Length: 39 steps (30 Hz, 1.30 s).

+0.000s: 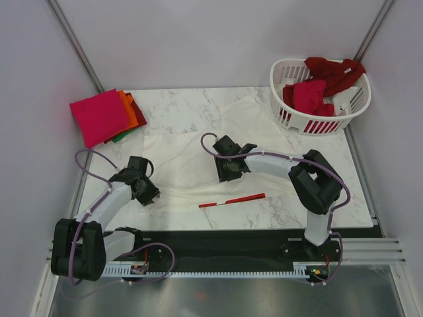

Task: Fold and stack the t-shirts
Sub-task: Fold the tshirt

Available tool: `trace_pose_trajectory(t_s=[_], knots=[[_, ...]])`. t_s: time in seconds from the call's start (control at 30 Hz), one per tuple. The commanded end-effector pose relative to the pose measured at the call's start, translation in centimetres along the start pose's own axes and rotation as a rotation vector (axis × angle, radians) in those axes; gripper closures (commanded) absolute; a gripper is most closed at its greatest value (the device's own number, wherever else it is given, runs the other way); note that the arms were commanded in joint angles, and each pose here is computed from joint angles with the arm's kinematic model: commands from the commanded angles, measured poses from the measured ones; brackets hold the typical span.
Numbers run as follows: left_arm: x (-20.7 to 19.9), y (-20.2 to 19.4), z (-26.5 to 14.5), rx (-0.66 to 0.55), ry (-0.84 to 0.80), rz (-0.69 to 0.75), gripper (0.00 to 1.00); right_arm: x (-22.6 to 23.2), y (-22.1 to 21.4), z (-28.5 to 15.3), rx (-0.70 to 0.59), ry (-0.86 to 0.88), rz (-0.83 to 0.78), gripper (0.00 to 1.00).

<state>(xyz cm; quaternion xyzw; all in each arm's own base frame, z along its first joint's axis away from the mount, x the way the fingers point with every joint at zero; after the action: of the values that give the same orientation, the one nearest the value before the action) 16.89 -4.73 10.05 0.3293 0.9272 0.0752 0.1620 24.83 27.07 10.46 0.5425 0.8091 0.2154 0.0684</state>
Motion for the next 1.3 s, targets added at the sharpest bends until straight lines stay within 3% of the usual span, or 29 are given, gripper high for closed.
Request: trace_pose_trajectory(t_s=[0.0, 0.1, 0.2, 0.67, 0.77, 0.87, 0.9, 1.0, 1.27], knots=[[-0.1, 0.2, 0.5, -0.041, -0.007, -0.017, 0.60, 0.0, 0.8, 0.2, -0.016, -0.039, -0.020, 0.56], [0.0, 0.2, 0.8, -0.044, 0.003, -0.020, 0.60, -0.2, 1.1, 0.1, -0.026, -0.057, -0.024, 0.74], [0.1, 0.1, 1.1, -0.039, 0.016, -0.019, 0.60, -0.2, 1.4, 0.1, -0.029, -0.071, -0.035, 0.99], [0.7, -1.1, 0.7, 0.017, -0.027, -0.060, 0.61, -3.3, 5.5, 0.8, -0.060, -0.208, 0.003, 1.00], [0.9, -1.6, 0.4, 0.047, -0.037, -0.074, 0.61, -3.2, 5.1, 2.0, -0.028, -0.191, -0.013, 0.88], [1.0, -2.0, -0.2, 0.053, -0.058, -0.087, 0.60, -2.8, 5.3, 2.1, -0.027, -0.152, -0.023, 0.55], [0.9, -2.1, -0.7, 0.053, -0.074, -0.090, 0.60, -2.7, 5.5, 1.9, -0.030, -0.140, -0.025, 0.38], [0.3, -1.8, -2.1, 0.046, -0.091, -0.084, 0.60, -2.0, 6.9, 0.2, -0.080, -0.098, -0.031, 0.20], [-3.6, 1.7, -8.8, -0.185, -0.238, 0.012, 0.60, -2.2, 10.7, -9.2, -0.305, -0.114, -0.018, 0.02]])
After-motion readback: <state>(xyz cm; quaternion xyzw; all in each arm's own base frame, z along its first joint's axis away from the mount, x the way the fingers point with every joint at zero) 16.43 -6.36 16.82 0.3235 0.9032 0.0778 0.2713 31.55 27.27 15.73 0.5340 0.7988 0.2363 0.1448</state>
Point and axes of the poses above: each gripper's point midway between its finger pads, its own z axis out along the fingers, its own x axis along the line the jaws close on, y = z × x, the point moved 9 cm from there along -z, back along the fingers, and after that the axes turned 9 degrees about -z, right-handed, at the moved point
